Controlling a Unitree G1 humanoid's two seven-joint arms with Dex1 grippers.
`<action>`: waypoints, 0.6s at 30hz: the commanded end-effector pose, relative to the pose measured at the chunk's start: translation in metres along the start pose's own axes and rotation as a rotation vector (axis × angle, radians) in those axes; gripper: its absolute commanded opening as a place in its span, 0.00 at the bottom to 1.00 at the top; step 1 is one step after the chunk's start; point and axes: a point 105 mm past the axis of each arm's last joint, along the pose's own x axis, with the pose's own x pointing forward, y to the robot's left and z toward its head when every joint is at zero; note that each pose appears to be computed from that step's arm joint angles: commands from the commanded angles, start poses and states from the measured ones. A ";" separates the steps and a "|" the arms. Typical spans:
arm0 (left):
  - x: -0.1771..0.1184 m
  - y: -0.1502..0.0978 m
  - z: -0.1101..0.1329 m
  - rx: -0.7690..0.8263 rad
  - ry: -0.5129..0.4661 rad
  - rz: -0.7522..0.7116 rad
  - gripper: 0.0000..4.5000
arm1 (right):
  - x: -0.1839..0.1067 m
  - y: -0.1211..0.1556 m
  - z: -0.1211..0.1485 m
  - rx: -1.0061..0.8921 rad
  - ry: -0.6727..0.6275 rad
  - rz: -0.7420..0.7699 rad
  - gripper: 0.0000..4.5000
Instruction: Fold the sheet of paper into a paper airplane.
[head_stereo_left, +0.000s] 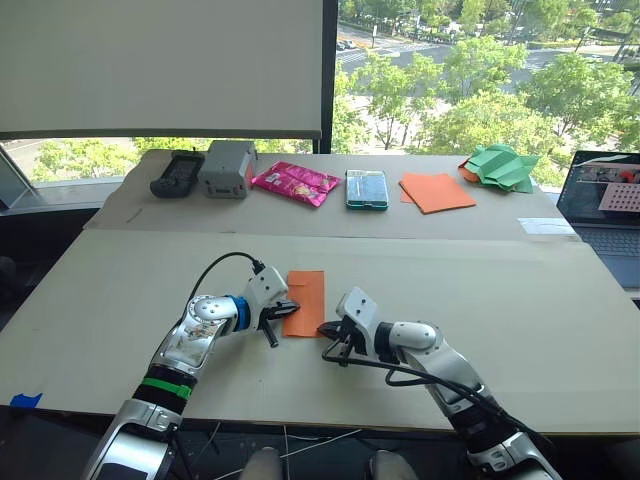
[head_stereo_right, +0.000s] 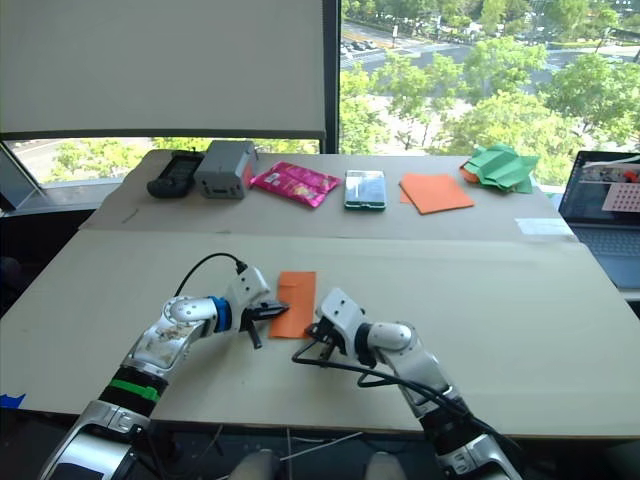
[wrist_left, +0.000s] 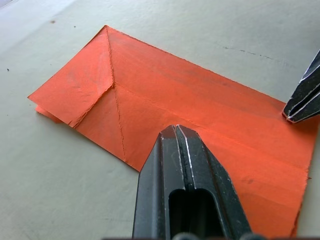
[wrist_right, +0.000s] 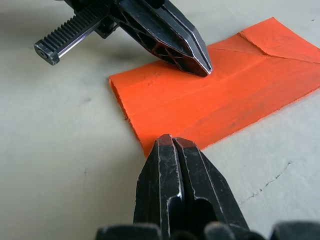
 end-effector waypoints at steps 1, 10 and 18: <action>0.002 -0.004 -0.019 -0.016 0.077 -0.017 0.00 | 0.000 0.034 -0.053 0.116 0.195 0.140 0.01; -0.002 -0.001 -0.015 -0.015 0.059 -0.002 0.00 | -0.003 0.025 -0.032 0.060 0.146 0.114 0.01; -0.046 0.015 0.024 -0.022 -0.082 0.029 0.00 | -0.039 0.014 0.049 0.073 -0.168 0.046 0.01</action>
